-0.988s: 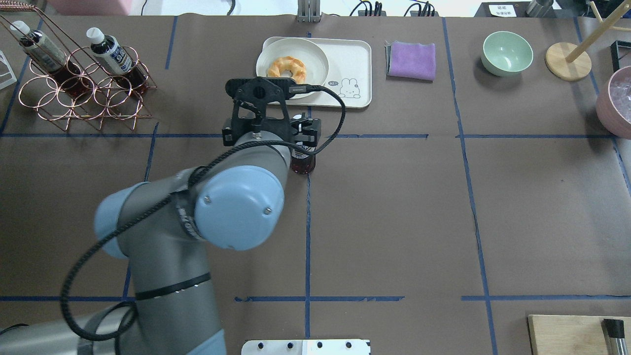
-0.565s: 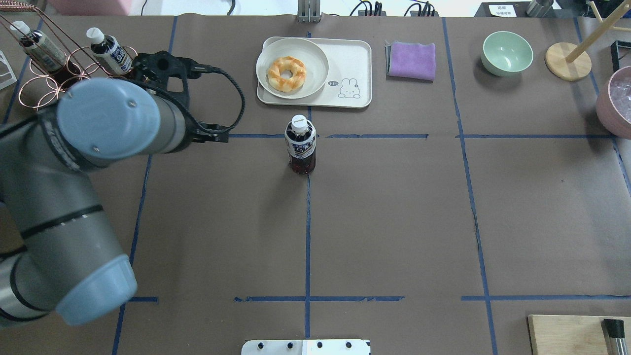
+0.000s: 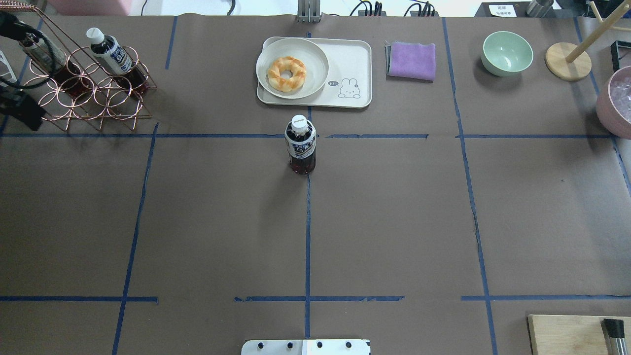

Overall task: Place tea on tray
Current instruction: 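Open the left gripper and withdraw the left arm from the bottle, then reach the right gripper over the tea bottle at the table center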

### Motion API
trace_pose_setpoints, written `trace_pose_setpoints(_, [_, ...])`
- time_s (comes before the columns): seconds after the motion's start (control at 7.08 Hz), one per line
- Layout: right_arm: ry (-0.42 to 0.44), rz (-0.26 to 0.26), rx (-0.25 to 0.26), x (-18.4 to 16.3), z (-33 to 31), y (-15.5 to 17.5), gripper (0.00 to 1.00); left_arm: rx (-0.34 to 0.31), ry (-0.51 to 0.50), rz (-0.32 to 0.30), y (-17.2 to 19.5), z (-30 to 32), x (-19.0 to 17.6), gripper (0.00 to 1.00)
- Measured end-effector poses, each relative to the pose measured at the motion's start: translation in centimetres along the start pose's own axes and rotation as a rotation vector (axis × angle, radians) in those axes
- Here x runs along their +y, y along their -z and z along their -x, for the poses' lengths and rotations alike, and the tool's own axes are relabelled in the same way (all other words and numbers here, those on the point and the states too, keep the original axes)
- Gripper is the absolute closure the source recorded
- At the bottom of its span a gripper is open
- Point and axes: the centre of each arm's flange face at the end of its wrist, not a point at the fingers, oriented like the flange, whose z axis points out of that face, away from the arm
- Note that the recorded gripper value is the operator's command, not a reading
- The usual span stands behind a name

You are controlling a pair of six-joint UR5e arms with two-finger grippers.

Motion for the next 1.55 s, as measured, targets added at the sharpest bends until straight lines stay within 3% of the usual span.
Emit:
trace_pose_setpoints(0.28, [0.028,-0.008,-0.029,-1.1,1.7,0.3,0.00,0.018,0.004,0.038,-3.3,14.3,3.2,0.00])
trace_pose_setpoints(0.56, [0.042,-0.029,-0.052,-4.3,6.1,1.4,0.00,0.130,0.031,0.026,-8.5,28.5,6.8,0.00])
trace_pose_setpoints(0.71, [0.035,-0.025,-0.067,-6.8,10.1,1.8,0.00,0.163,0.061,0.025,-11.2,32.3,9.2,0.00])
trace_pose_setpoints(1.13, [-0.013,0.054,-0.093,-14.1,26.9,6.6,0.00,0.183,0.089,0.029,-14.2,34.5,12.7,0.00])
trace_pose_setpoints(1.55, [-0.098,0.083,-0.112,-15.2,44.6,6.8,0.01,0.185,0.090,0.028,-14.3,34.5,12.9,0.00])
